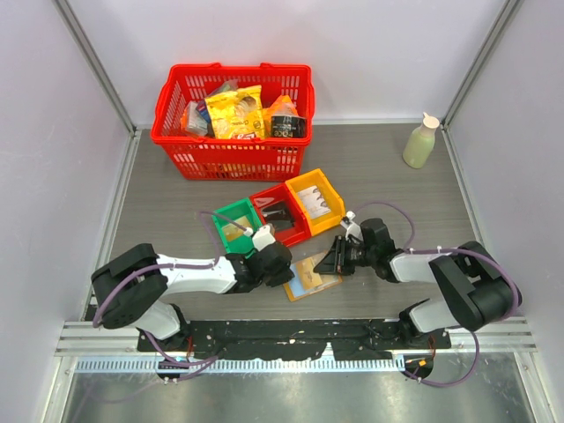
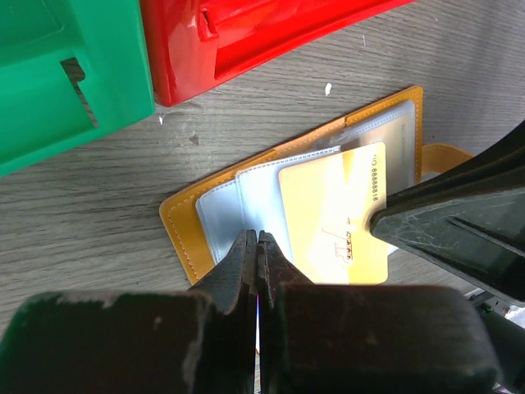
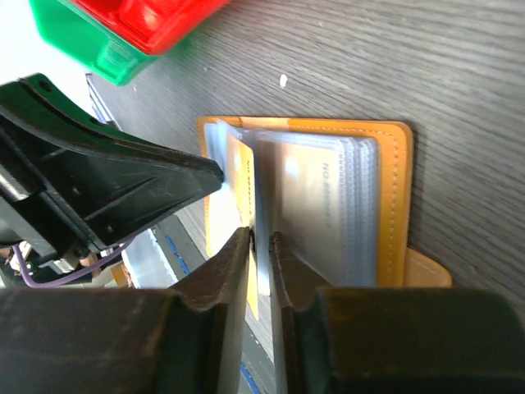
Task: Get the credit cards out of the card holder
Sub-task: Remove the credit card from the card holder.
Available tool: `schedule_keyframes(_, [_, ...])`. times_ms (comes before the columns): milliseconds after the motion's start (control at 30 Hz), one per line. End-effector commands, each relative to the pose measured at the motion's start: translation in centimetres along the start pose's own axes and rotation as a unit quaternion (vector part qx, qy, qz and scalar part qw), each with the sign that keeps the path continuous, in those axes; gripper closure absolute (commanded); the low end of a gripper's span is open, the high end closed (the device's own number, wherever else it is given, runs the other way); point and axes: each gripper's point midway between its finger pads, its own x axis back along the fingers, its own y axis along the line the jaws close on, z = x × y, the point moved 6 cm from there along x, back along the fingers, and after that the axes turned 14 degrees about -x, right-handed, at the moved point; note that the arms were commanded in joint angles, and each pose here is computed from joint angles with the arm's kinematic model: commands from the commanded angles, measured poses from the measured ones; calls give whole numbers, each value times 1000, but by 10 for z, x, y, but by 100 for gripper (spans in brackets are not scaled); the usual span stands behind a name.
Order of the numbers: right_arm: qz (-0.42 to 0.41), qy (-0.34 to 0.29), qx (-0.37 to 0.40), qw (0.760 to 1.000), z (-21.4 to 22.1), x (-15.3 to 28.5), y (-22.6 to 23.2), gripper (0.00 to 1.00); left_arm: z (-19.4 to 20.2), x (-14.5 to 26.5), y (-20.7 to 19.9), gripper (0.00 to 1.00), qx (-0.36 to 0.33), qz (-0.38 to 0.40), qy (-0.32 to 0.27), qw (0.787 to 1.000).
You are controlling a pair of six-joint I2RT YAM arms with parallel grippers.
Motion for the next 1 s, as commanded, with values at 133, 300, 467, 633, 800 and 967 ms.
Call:
schedule_keyframes(133, [-10,6,9,1000,-7,-6,1,74,11,-6,13,100,-18,-30,28,999])
schedule_keyframes(300, [-21,12,8,1000,-6,-8,1,76,11,-6,13,100,-18,-30,28,999])
schedule_keyframes(467, [-19,-4,23,1000,-10,-3,8,99,11,-6,16,100,-14,-32,27,999])
schedule_keyframes(633, [43,-43,40,997,-19,13,9,99,13,-5,19,100,-7,-28,27,999])
schedule_keyframes(800, [58,-77,69,993,-26,29,26,99,9,-5,18,100,-4,-18,24,1000])
schedule_keyframes(967, [84,-101,98,986,-30,50,47,99,-20,11,3,95,-28,29,-9,999])
